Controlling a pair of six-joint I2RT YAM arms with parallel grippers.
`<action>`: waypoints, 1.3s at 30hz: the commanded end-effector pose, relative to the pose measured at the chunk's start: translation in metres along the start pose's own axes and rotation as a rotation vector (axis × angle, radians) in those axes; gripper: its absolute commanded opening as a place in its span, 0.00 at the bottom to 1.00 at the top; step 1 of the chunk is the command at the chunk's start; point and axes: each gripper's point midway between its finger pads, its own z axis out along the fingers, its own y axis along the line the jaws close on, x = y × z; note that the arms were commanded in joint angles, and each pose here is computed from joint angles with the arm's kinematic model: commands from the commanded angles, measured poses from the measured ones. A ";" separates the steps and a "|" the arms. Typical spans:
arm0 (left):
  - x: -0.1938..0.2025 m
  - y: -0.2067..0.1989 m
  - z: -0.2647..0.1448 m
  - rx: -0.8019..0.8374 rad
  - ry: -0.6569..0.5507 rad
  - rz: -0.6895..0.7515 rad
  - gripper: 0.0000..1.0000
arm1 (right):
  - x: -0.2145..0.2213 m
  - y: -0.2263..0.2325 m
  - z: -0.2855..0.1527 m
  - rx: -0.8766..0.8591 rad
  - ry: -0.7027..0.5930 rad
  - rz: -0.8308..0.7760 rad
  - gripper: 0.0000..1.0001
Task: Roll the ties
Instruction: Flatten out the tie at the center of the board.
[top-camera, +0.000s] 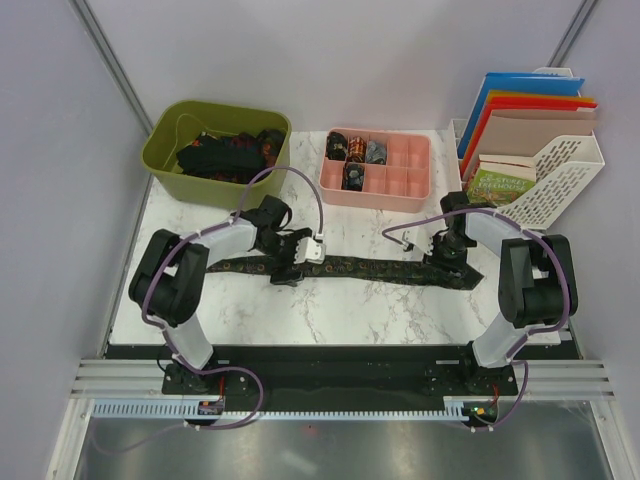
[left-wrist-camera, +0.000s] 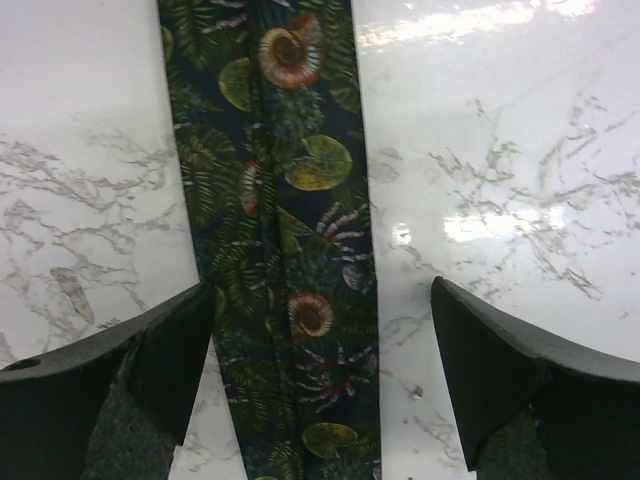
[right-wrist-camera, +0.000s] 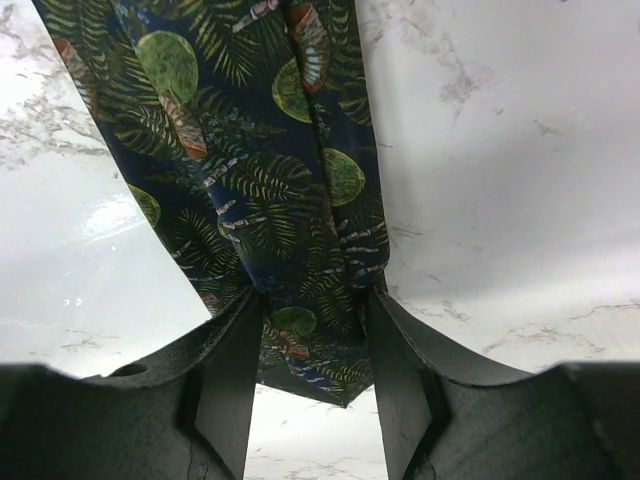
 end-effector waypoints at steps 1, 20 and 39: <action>0.000 0.033 0.006 -0.083 0.026 -0.018 0.91 | 0.005 0.005 0.021 -0.040 0.005 -0.053 0.53; 0.007 -0.002 0.001 0.080 0.037 0.036 0.43 | 0.013 0.000 0.021 -0.040 0.012 -0.082 0.52; -0.040 0.023 0.011 -0.017 0.026 -0.179 0.56 | 0.071 -0.003 0.015 -0.040 0.075 -0.009 0.48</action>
